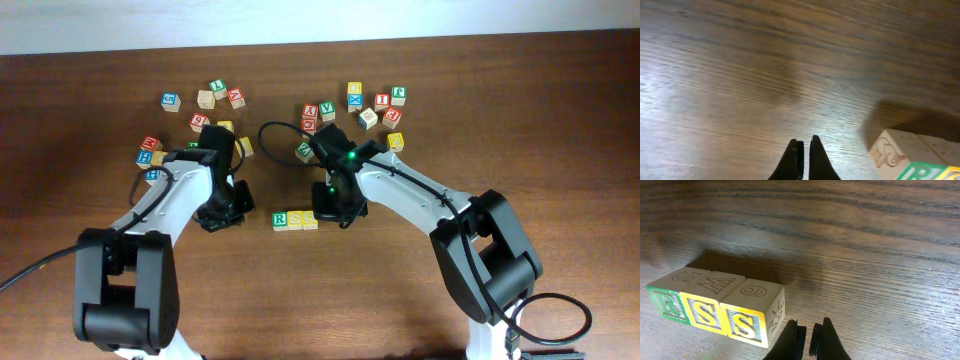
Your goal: Spell out RSS
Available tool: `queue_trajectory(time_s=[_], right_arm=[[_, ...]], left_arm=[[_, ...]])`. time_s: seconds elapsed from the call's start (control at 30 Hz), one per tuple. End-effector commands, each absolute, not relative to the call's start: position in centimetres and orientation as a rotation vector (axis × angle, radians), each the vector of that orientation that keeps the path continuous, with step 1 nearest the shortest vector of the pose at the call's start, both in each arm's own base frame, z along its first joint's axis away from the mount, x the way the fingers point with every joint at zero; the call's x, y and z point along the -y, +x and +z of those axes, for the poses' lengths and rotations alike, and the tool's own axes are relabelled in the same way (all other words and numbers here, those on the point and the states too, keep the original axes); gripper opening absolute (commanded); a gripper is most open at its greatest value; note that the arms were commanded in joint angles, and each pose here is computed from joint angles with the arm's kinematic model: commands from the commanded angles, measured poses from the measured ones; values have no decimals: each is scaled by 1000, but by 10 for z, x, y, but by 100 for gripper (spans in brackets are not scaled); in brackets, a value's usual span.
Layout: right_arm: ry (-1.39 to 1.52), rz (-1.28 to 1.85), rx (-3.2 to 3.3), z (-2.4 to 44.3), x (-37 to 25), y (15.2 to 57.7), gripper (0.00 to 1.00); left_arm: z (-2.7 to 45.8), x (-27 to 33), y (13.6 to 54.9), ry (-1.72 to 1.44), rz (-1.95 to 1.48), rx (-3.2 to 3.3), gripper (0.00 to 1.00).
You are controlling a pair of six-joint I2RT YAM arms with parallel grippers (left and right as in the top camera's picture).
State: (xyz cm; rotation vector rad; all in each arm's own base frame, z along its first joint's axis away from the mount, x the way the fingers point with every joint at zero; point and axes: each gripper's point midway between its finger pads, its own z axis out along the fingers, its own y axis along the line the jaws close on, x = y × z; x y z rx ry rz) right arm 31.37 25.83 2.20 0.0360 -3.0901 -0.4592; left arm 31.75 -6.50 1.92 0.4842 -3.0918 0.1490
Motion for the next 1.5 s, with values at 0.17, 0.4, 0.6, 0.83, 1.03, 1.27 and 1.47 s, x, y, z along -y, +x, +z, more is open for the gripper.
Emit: queue_trajectory(time_s=[0.17, 0.4, 0.6, 0.83, 1.03, 1.27, 1.47], right_arm=[[27, -477, 3058, 21, -260, 307, 4], [-20, -464, 3052, 38, -245, 305, 4], [77, -454, 3038, 53, -258, 281, 4], [108, -385, 3050, 42, -276, 264, 4], [85, -373, 3045, 34, -274, 262, 4], [70, -432, 3046, 22, -281, 265, 4], [46, -449, 3056, 20, -284, 269, 4]], left_arm=[[14, 90, 316, 422, 278, 3071, 0], [13, 85, 318, 433, 253, 3081, 3], [13, 84, 319, 438, 255, 3081, 0], [13, 84, 318, 438, 254, 3080, 0], [13, 84, 318, 438, 254, 3080, 0], [13, 84, 318, 440, 253, 3080, 0], [13, 69, 321, 606, 251, 3045, 0]])
